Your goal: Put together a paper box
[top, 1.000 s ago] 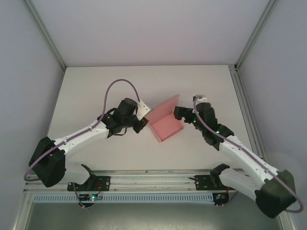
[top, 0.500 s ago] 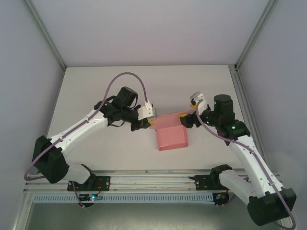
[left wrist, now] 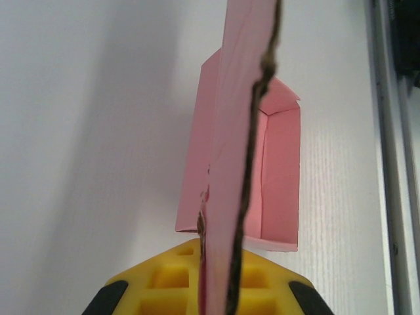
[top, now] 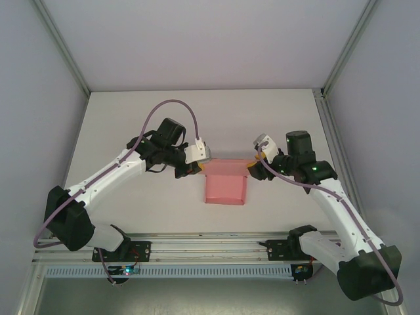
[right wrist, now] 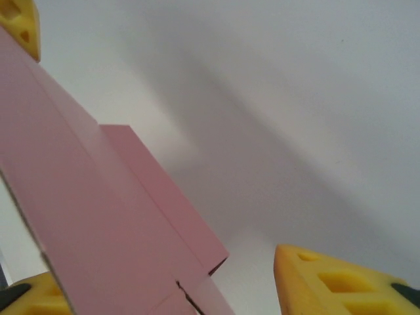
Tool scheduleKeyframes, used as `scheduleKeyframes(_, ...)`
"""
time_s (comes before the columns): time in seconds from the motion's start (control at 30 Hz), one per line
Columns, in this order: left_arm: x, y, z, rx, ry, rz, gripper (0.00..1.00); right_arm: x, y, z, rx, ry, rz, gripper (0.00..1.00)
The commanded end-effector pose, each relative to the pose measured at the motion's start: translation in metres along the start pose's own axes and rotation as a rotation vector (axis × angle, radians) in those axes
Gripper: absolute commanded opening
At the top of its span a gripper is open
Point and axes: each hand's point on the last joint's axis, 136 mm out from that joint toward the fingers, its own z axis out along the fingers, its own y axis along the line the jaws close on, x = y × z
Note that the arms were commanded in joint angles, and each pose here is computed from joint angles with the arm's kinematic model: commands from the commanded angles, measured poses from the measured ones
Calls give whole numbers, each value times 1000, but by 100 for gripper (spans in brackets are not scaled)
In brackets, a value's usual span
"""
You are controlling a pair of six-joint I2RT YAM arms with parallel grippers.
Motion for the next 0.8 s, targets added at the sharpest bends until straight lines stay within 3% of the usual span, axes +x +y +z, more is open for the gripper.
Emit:
scheduleKeyframes(0.0, 2, 10, -6, -55, 11, -19, 0, -9, 2, -3, -27, -14, -14, 46)
scheduleKeyframes(0.2, 2, 18, -7, -97, 16, -36, 0, 1, -2, 6, -26, 29, 29, 39)
scheduleKeyframes(0.6, 4, 30, -1, -131, 19, -80, 0, 14, -8, 24, -45, 69, 66, 35)
scheduleKeyframes(0.77, 3, 36, 1, -155, 23, -110, 0, 6, -15, 28, -21, 28, 91, 16)
